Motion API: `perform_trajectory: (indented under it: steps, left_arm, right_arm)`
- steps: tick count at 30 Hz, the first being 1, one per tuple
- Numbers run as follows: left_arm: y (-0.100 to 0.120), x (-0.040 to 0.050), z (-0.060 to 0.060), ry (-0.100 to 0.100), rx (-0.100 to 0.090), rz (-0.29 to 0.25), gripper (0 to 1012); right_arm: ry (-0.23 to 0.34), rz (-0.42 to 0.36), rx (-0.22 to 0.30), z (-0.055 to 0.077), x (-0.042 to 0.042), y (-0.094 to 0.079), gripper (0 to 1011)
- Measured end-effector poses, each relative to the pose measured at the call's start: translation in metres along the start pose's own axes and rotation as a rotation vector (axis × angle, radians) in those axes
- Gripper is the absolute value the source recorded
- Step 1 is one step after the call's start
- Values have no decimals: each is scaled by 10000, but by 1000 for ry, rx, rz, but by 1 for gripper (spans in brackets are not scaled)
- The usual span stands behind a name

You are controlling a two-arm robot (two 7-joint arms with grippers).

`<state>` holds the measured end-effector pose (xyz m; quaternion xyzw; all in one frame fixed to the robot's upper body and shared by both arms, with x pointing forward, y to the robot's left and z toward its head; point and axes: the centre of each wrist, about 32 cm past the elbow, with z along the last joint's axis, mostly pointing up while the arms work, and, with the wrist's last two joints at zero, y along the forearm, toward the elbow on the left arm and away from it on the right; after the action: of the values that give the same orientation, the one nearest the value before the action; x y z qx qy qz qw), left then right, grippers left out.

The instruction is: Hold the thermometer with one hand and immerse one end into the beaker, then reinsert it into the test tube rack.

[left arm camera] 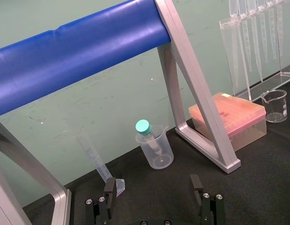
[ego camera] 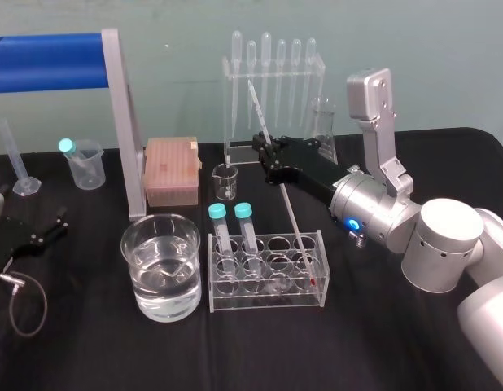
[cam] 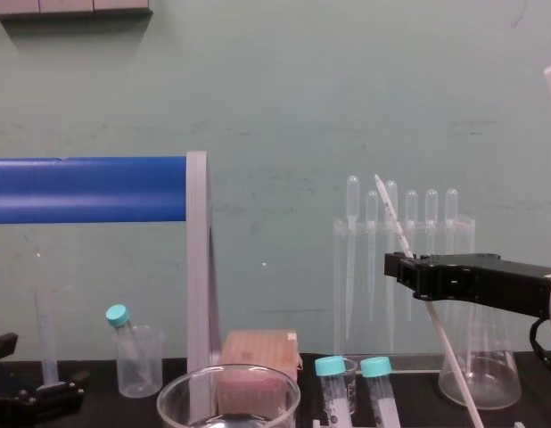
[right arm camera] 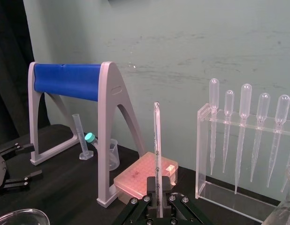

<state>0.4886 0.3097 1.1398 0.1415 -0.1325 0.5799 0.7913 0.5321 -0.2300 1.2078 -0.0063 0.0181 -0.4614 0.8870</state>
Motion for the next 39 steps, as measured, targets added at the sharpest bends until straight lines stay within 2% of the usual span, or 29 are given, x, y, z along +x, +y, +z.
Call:
perform_trajectory:
  steps: [16, 23, 29, 39]
  left_arm:
    - [0, 0, 0, 0, 0, 0, 1008]
    - [0, 0, 0, 0, 0, 0, 1008]
    - [0, 0, 0, 0, 0, 0, 1008]
    - [0, 0, 0, 0, 0, 0, 1008]
  right_arm:
    - [1, 0, 0, 1, 3, -1, 56]
    - [38, 14, 32, 76, 31, -43, 56]
    - [68, 36, 94, 243, 60, -104, 56]
    - [85, 82, 235, 545, 109, -161, 56]
